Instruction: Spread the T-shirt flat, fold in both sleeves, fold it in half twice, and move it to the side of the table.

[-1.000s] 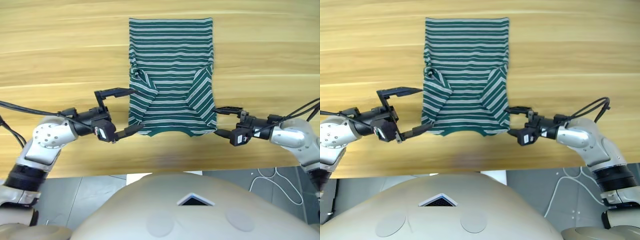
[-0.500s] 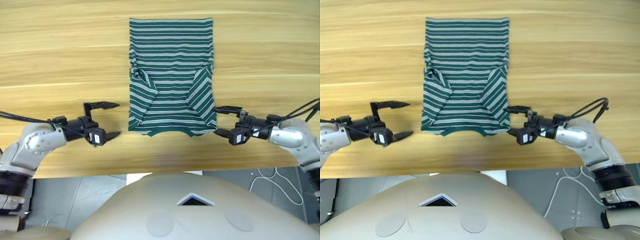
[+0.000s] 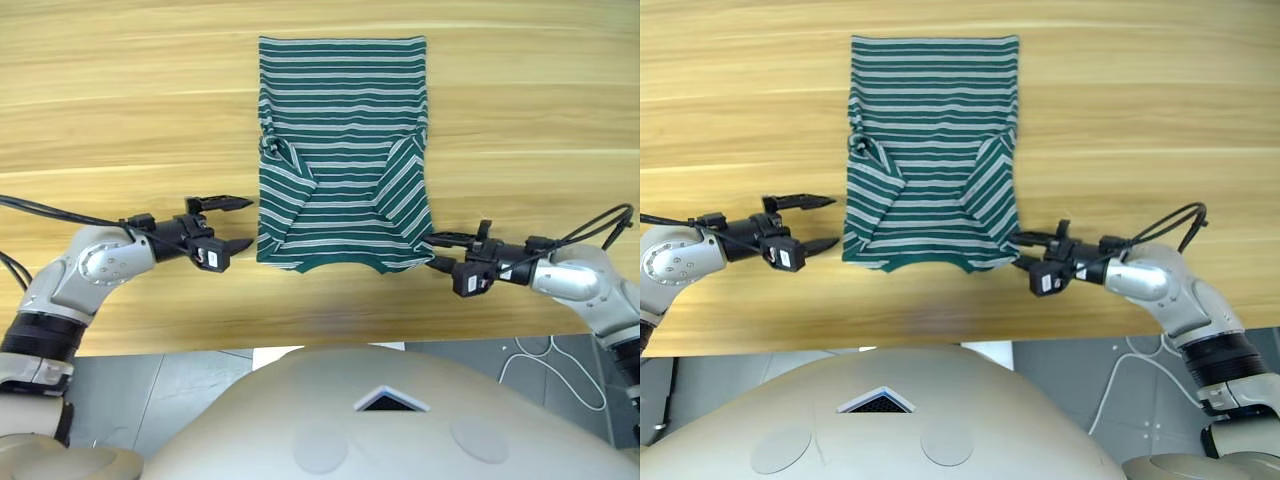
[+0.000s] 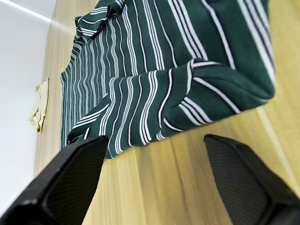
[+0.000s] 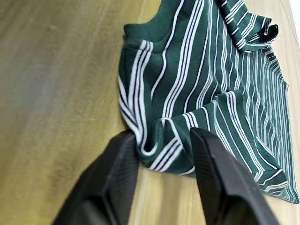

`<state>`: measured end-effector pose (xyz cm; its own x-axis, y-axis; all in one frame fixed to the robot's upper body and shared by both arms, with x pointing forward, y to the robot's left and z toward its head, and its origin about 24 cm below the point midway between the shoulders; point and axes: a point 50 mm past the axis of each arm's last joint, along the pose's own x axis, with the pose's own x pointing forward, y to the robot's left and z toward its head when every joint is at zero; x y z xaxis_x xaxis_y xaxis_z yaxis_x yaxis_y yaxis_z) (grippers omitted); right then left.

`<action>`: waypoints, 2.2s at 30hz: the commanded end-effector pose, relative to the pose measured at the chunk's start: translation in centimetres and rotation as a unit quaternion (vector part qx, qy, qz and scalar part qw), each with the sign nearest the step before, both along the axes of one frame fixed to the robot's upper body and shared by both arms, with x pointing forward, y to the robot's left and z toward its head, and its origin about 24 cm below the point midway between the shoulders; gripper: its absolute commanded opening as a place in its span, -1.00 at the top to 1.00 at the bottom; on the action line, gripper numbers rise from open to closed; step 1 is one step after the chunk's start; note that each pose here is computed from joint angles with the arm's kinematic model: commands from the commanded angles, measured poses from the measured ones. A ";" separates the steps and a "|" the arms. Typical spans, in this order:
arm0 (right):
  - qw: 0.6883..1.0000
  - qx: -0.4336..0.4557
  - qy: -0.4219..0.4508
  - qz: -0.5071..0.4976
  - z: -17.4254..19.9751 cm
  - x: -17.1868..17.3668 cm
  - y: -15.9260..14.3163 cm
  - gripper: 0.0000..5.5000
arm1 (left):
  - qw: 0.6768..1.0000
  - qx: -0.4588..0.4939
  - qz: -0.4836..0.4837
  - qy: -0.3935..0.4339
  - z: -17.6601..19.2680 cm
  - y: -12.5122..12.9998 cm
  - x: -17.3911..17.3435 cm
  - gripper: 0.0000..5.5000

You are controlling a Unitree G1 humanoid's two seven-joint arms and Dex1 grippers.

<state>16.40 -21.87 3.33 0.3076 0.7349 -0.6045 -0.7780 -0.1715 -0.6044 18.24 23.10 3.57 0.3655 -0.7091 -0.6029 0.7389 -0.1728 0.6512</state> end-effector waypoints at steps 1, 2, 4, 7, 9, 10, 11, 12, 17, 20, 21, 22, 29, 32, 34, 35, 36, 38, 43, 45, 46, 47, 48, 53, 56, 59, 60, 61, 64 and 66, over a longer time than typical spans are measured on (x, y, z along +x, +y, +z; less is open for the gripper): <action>0.999 -0.040 0.033 -0.005 -1.4 -0.6 -0.3 0.61 | 0.990 0.079 -0.029 0.113 -3.6 0.8 -3.3 -0.42; 0.999 -0.040 0.032 -0.006 -1.4 -0.6 -0.3 0.65 | 0.990 0.079 -0.030 0.114 -3.6 0.8 -3.4 -0.42; 0.999 -0.040 0.031 -0.007 -1.4 -0.5 -0.3 0.79 | 0.989 0.078 -0.033 0.118 -3.6 0.7 -3.4 -0.42; 0.999 -0.039 0.029 -0.007 -1.4 -0.4 -0.2 0.96 | 0.988 0.076 -0.044 0.125 -3.7 0.5 -3.7 -0.42; 0.999 -0.039 0.029 -0.007 -1.4 -0.4 -0.2 1.00 | 0.988 0.072 -0.051 0.129 -3.7 0.2 -3.9 -0.42; 0.999 -0.039 0.028 -0.007 -1.4 -0.4 -0.2 1.00 | 0.988 0.071 -0.053 0.130 -3.7 0.2 -3.9 -0.42; 0.999 -0.039 0.028 -0.007 -1.3 -0.4 -0.2 1.00 | 0.987 0.071 -0.055 0.130 -3.7 0.1 -4.0 -0.42; 0.999 -0.039 0.027 -0.006 -1.3 -0.4 -0.2 1.00 | 0.987 0.070 -0.057 0.131 -3.7 0.1 -4.0 -0.42; 0.999 -0.038 0.026 -0.007 -1.2 -0.3 -0.1 1.00 | 0.987 0.066 -0.064 0.134 -3.7 -0.2 -4.1 -0.42; 0.999 -0.036 0.025 -0.006 -1.2 -0.3 -0.1 1.00 | 0.986 0.070 -0.066 0.133 -3.8 -0.3 -3.9 -0.42; 0.999 -0.036 0.025 -0.006 -1.1 -0.3 -0.1 1.00 | 0.986 0.070 -0.067 0.134 -3.8 -0.3 -3.9 -0.42; 0.999 -0.036 0.025 -0.006 -1.1 -0.3 -0.1 1.00 | 0.986 0.071 -0.068 0.135 -3.8 -0.3 -4.0 -0.42; 0.999 -0.032 0.025 -0.007 -1.2 -0.4 0.0 1.00 | 0.984 0.070 -0.082 0.145 -3.8 -0.6 -4.2 0.09; 0.999 -0.031 0.025 -0.007 -1.2 -0.3 0.1 1.00 | 0.983 0.070 -0.086 0.148 -3.8 -0.8 -4.2 0.29; 0.999 -0.031 0.025 -0.007 -1.2 -0.3 0.1 1.00 | 0.983 0.071 -0.085 0.149 -3.8 -0.8 -4.2 0.40; 0.999 -0.031 0.025 -0.007 -1.2 -0.4 0.1 1.00 | 0.982 0.071 -0.085 0.150 -3.8 -0.8 -4.2 0.52; 0.999 -0.031 0.025 -0.008 -1.2 -0.4 0.0 1.00 | 0.982 0.071 -0.086 0.151 -3.8 -0.9 -4.3 0.57; 0.999 -0.031 0.026 -0.009 -1.2 -0.4 0.0 1.00 | 0.982 0.070 -0.088 0.153 -3.8 -0.9 -4.3 0.69; 0.999 -0.030 0.024 -0.012 -1.2 -0.4 -0.1 1.00 | 0.982 0.069 -0.086 0.152 -3.8 -0.9 -4.3 0.99; 0.999 -0.030 0.023 -0.013 -1.2 -0.4 -0.1 1.00 | 0.983 0.068 -0.085 0.151 -3.8 -0.9 -4.3 0.99; 0.999 -0.029 0.023 -0.012 -1.1 -0.5 -0.1 1.00 | 0.983 0.066 -0.084 0.150 -3.7 -0.9 -4.3 0.99; 0.999 -0.029 0.023 -0.012 -1.1 -0.5 -0.1 1.00 | 0.983 0.063 -0.084 0.148 -3.6 -0.9 -4.3 0.99; 0.999 -0.029 0.023 -0.012 -1.1 -0.5 -0.2 1.00 | 0.984 0.060 -0.083 0.145 -3.5 -1.0 -4.2 0.99; 1.000 -0.019 0.016 -0.017 -0.7 -0.6 -0.2 1.00 | 0.989 0.027 -0.084 0.121 -2.3 -1.6 -4.0 0.99; 1.000 0.009 0.010 -0.017 0.6 -0.8 -0.3 1.00 | 0.990 -0.018 -0.092 0.102 -0.9 -2.4 -4.1 0.99; 0.999 0.049 0.006 -0.012 2.0 -1.6 -0.4 1.00 | 0.989 -0.055 -0.098 0.094 0.5 -2.6 -4.6 0.99; 0.998 0.058 0.005 -0.010 2.3 -2.0 -0.5 1.00 | 0.989 -0.065 -0.100 0.092 1.0 -2.6 -4.7 0.99; 0.998 0.062 0.005 -0.008 2.6 -2.2 -0.7 1.00 | 0.988 -0.074 -0.102 0.091 1.4 -2.5 -4.8 0.99; 0.997 0.071 0.003 0.002 3.7 -3.1 -1.3 1.00 | 0.986 -0.089 -0.107 0.089 2.3 -2.0 -5.3 0.99; 0.996 0.087 0.005 0.013 4.5 -4.2 -1.6 1.00 | 0.986 -0.096 -0.108 0.086 2.8 -1.7 -5.5 0.99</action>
